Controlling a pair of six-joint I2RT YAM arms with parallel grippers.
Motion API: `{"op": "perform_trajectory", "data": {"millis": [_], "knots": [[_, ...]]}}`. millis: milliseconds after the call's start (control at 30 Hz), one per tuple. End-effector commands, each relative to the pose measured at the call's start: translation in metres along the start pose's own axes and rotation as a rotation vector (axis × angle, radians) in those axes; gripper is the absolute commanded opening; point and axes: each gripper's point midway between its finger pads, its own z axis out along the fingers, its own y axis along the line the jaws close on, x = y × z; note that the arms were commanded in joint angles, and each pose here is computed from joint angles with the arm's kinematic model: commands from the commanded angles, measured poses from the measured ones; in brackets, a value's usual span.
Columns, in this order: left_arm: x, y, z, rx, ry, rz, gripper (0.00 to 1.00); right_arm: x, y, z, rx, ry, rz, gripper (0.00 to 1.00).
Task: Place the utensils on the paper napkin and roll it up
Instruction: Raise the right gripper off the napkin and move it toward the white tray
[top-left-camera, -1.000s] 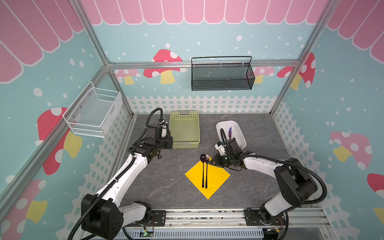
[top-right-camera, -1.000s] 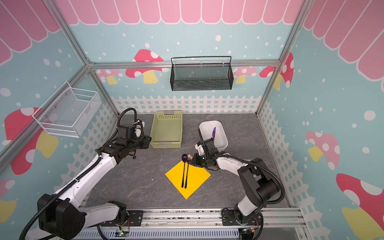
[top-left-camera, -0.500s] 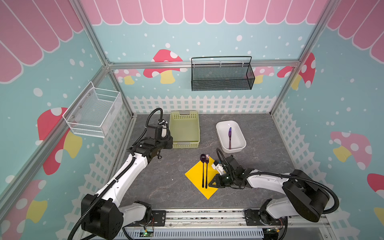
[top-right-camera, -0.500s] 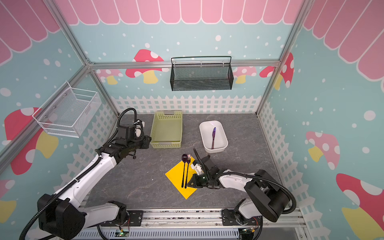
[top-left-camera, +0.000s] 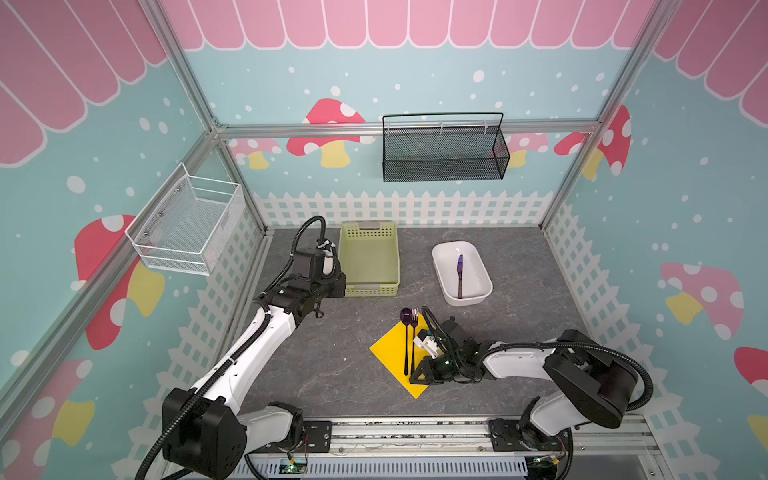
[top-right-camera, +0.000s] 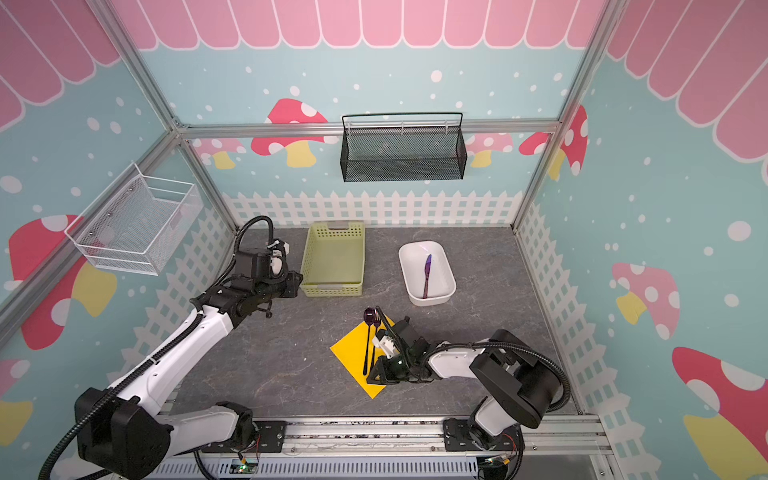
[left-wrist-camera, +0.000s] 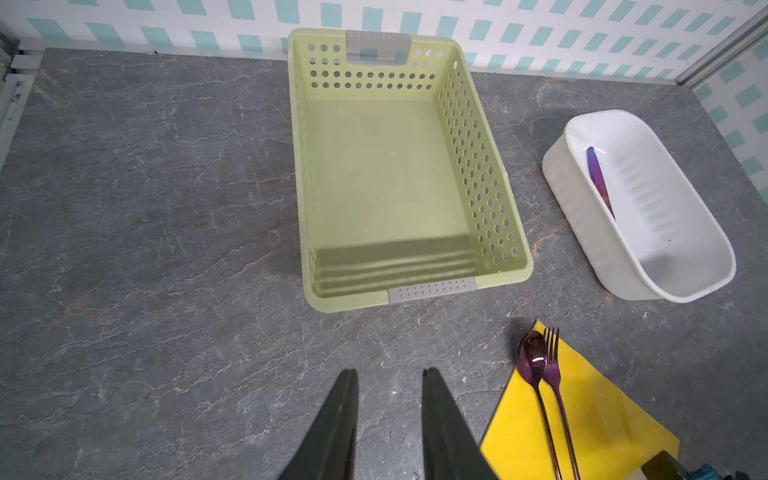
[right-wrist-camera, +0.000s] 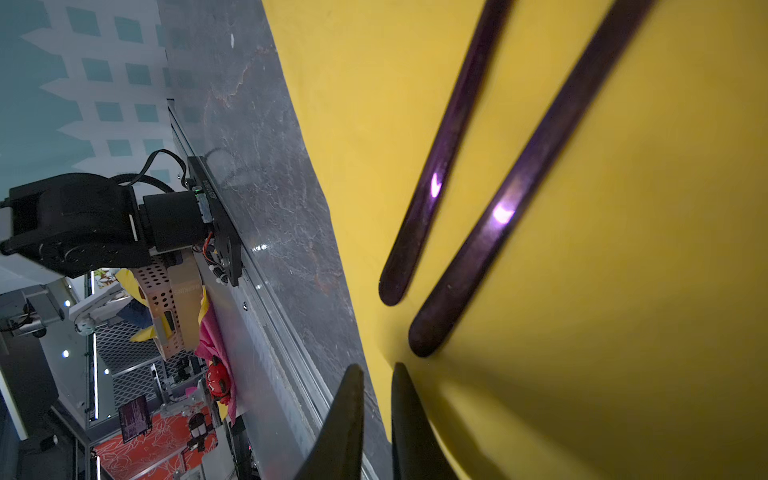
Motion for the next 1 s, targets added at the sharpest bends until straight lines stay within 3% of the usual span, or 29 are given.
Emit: {"op": "perform_trajectory", "data": {"millis": [0,967], "knots": [[-0.011,0.000,-0.007,0.002,-0.030,0.003,0.29,-0.006,0.010,0.004,-0.024,-0.007,-0.014,0.18],[-0.009,0.000,-0.002,0.001,-0.016,0.002,0.29,-0.012,0.000,0.004,0.037,-0.032,-0.009,0.19]]}}
